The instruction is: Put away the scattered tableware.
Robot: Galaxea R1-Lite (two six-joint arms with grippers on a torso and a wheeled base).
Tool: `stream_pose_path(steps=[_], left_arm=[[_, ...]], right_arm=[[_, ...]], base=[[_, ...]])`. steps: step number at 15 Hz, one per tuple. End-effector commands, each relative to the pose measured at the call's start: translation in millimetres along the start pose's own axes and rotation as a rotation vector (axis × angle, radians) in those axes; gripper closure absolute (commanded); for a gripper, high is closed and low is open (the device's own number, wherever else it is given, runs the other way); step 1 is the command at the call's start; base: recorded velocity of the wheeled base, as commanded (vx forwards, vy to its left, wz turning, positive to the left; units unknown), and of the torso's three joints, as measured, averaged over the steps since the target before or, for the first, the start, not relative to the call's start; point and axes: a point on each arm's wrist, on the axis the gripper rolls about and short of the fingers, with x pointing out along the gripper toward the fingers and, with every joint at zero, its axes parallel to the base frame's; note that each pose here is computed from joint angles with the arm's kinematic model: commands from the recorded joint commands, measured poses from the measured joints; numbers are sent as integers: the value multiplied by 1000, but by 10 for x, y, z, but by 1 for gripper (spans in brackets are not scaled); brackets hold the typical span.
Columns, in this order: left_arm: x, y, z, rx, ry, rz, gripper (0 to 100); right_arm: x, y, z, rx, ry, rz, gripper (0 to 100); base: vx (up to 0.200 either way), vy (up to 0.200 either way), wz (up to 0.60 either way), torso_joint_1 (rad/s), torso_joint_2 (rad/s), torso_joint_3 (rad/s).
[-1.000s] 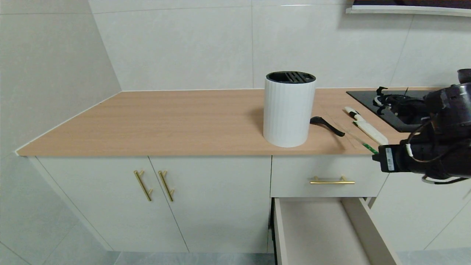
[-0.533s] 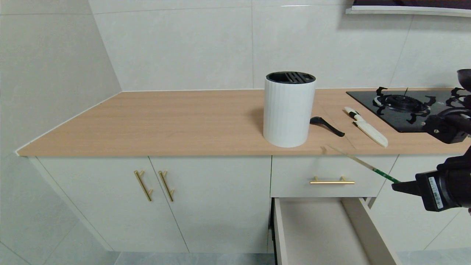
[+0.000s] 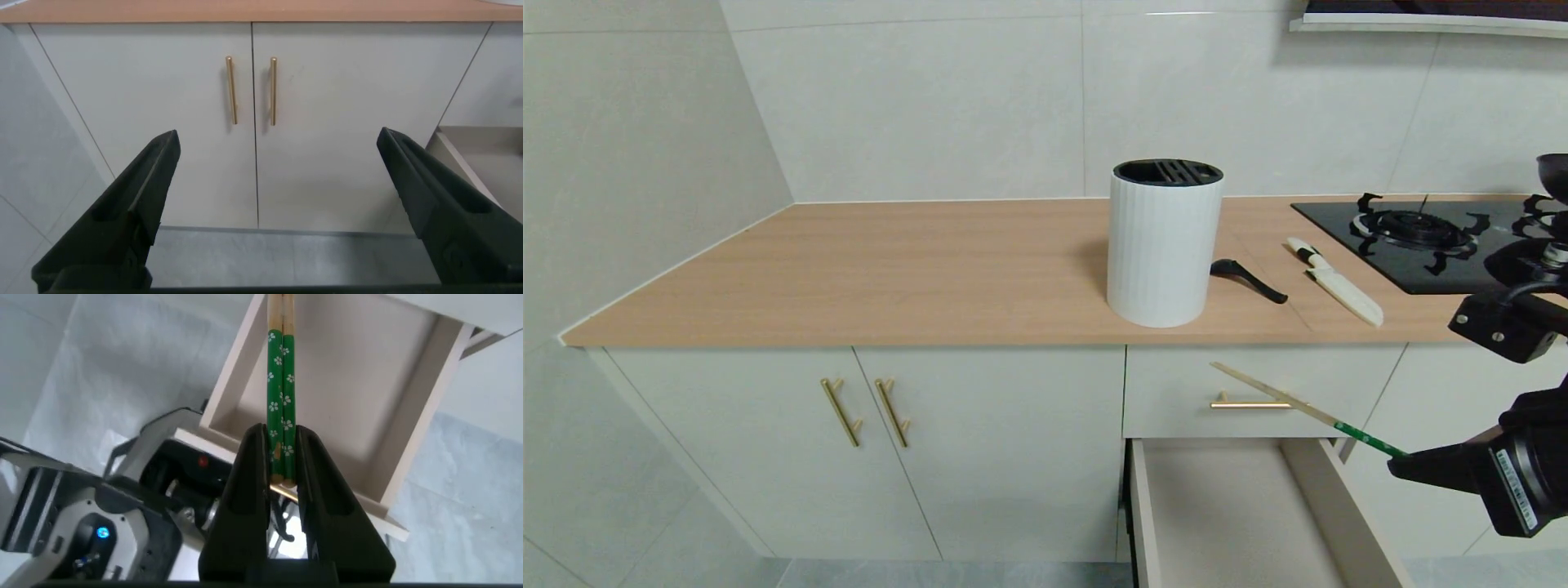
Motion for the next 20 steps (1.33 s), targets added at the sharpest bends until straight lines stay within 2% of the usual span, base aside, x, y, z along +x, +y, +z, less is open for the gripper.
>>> stream_pose_path(steps=[1, 11, 20], left_arm=[[1, 0, 0, 0, 0, 2, 0], [1, 0, 0, -1, 0, 0, 0], [1, 0, 0, -1, 0, 2, 0]], right_arm=[[46, -1, -12, -1, 19, -1, 100], [148, -6, -20, 0, 52, -9, 100], [326, -11, -19, 2, 105, -19, 100]], base=[[0, 0, 0, 0, 0, 0], [0, 0, 0, -9, 20, 14], [0, 0, 0, -169, 439, 274]])
